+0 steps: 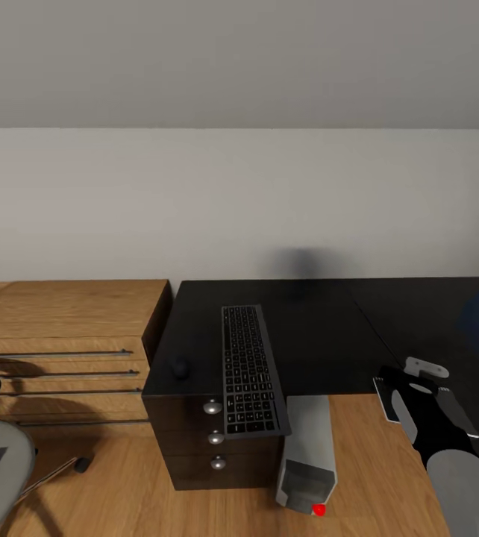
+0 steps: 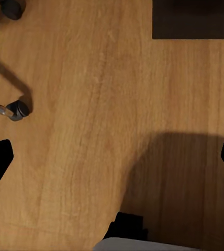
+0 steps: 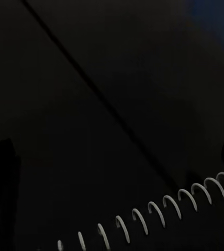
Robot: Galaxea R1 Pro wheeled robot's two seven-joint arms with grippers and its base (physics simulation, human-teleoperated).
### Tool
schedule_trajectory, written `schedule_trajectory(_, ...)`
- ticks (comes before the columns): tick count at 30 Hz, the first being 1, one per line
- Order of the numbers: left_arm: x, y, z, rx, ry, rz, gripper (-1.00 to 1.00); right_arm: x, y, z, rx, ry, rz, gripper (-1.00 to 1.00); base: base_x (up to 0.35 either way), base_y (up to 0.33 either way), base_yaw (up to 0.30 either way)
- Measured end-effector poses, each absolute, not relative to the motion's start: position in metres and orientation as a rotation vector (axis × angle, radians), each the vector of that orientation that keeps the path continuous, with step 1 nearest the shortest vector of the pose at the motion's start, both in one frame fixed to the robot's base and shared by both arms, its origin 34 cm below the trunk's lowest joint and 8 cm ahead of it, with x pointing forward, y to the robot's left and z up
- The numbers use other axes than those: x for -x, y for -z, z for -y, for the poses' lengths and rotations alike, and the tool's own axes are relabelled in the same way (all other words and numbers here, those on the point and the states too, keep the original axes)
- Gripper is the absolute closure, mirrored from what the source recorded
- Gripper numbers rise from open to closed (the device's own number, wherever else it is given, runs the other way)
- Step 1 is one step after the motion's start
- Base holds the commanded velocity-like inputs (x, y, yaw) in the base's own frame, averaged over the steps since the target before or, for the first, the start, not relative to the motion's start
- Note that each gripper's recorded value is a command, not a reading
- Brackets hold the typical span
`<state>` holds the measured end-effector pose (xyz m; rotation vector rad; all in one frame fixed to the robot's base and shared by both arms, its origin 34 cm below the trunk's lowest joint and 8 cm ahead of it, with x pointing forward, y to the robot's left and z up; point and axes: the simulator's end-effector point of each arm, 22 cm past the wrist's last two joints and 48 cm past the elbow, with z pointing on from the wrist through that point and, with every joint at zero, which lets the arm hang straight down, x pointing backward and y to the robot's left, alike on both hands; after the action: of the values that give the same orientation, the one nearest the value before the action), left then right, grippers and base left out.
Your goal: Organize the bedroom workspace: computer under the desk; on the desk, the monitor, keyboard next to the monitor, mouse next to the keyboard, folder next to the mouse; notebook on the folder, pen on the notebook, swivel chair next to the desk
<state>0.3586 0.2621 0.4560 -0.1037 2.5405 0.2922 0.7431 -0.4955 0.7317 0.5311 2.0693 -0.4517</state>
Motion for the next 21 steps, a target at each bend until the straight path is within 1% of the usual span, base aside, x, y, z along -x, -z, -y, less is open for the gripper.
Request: schedule_trajectory(21,-0.35,-0.478,-0.262,0.085,-0.292,-2.567,-1.0,-0.745,-0.757,0.494,-0.532,0.445,-2.069,-1.0,0.0,0.0,0.0)
